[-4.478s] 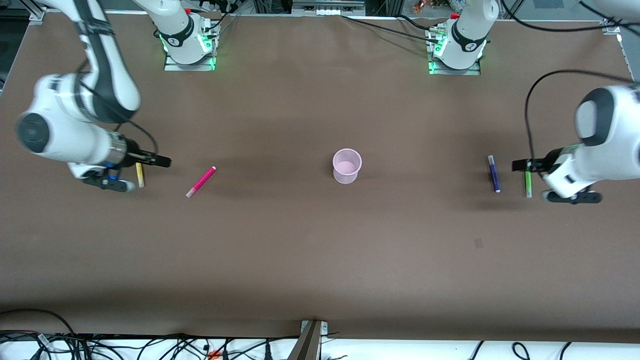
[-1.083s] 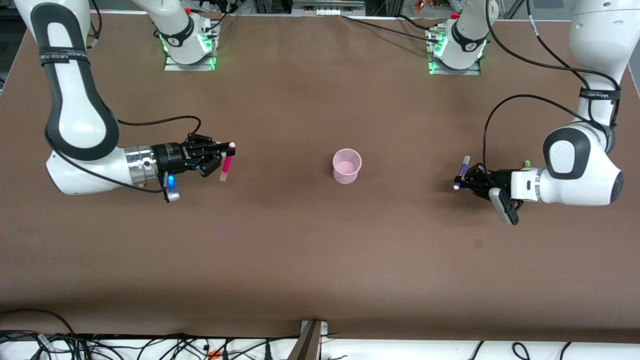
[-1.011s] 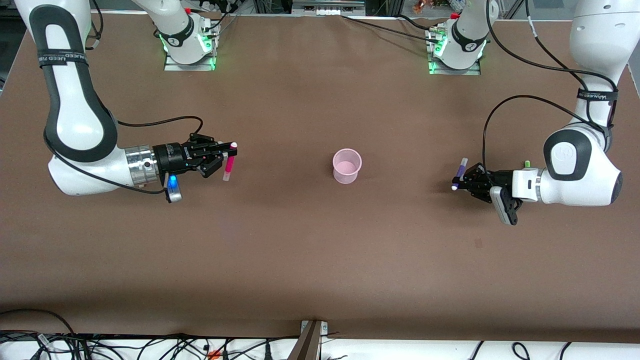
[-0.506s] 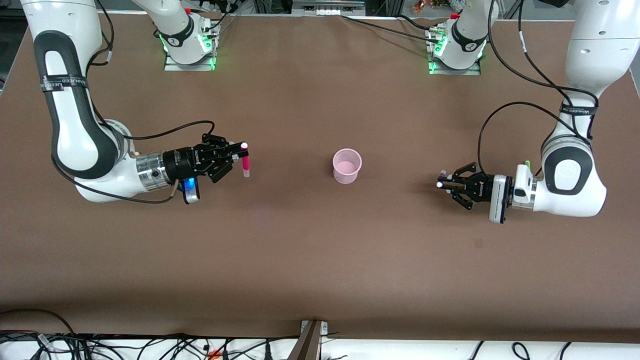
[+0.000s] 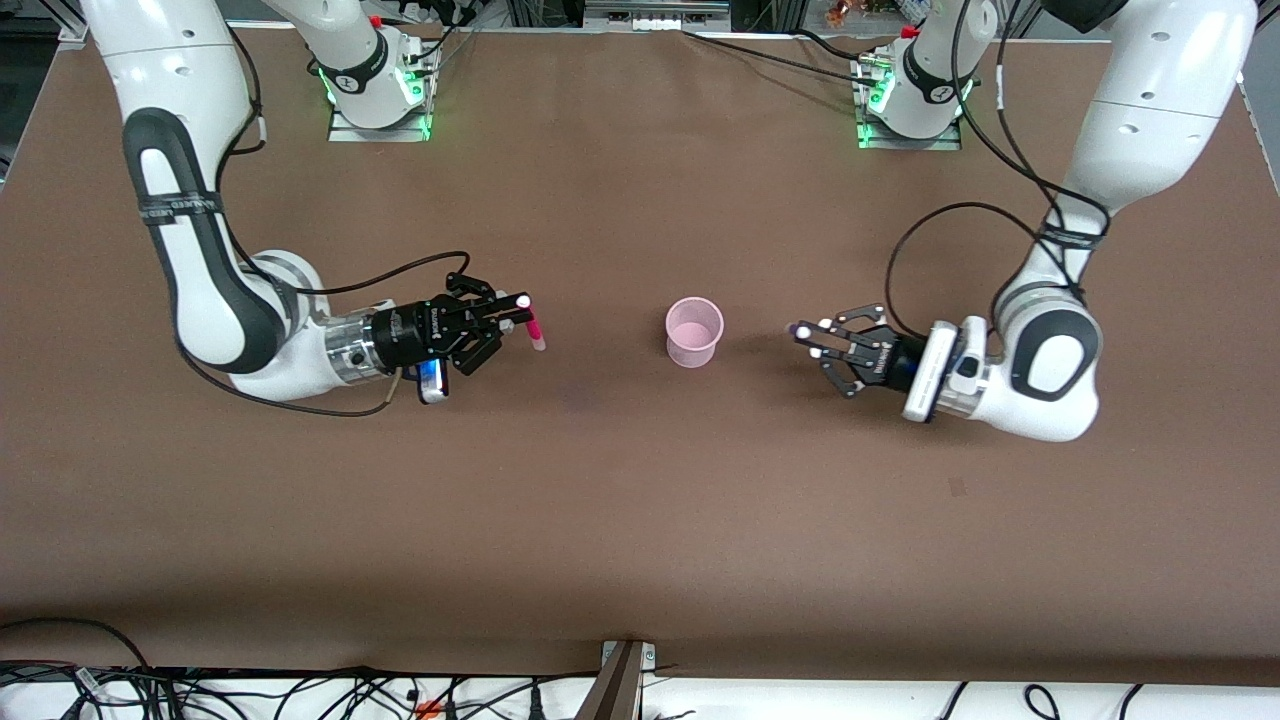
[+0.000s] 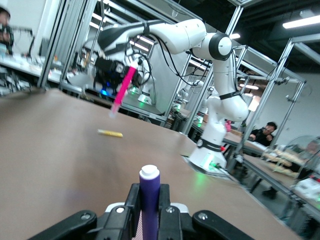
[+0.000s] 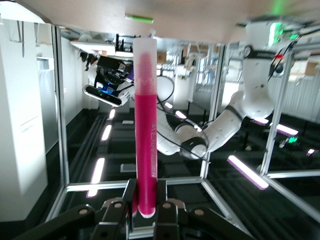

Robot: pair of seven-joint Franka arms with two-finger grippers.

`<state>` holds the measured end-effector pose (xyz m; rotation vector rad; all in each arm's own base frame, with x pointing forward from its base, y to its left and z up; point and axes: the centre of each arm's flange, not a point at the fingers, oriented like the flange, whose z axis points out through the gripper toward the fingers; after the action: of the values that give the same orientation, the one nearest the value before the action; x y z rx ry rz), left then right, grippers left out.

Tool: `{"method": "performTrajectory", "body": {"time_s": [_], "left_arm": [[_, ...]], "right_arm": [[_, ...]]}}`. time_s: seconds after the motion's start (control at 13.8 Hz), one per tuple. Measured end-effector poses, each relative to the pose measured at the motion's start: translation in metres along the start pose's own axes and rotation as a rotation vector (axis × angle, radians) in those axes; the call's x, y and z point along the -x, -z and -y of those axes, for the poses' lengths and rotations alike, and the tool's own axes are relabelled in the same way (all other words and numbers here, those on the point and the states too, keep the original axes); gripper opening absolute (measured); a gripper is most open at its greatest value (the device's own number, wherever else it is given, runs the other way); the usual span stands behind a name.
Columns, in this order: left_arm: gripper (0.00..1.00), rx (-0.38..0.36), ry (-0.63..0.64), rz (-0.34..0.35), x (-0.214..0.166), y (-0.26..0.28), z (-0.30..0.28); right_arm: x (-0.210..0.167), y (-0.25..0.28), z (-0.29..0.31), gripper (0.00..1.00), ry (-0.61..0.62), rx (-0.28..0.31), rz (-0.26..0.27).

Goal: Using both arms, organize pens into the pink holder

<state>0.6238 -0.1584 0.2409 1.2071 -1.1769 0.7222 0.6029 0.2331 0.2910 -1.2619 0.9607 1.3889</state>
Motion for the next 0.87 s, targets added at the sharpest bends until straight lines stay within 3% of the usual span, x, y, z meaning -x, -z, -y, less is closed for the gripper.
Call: {"method": "performTrajectory", "body": {"time_s": [0.14, 0.36, 0.43, 0.65, 0.87], "left_arm": [[0.19, -0.040, -0.112, -0.021, -0.005, -0.029, 0.009], [0.19, -0.065, -0.203, 0.002, 0.009, -0.064, 0.010], [0.19, -0.075, -0.223, 0.009, 0.016, -0.074, 0.008], [0.19, -0.102, -0.236, -0.053, 0.040, -0.107, -0.005], [0.19, -0.101, -0.237, -0.059, 0.050, -0.114, -0.015]], "right_arm": [[-0.004, -0.007, -0.002, 0.18, -0.009, -0.001, 0.012], [-0.004, -0.007, -0.002, 0.18, -0.009, -0.004, 0.013], [-0.004, -0.007, -0.002, 0.18, -0.009, -0.004, 0.013], [-0.005, -0.010, -0.002, 0.18, -0.011, -0.003, 0.010], [-0.009, -0.027, 0.001, 0.18, -0.015, -0.041, 0.010]]}}
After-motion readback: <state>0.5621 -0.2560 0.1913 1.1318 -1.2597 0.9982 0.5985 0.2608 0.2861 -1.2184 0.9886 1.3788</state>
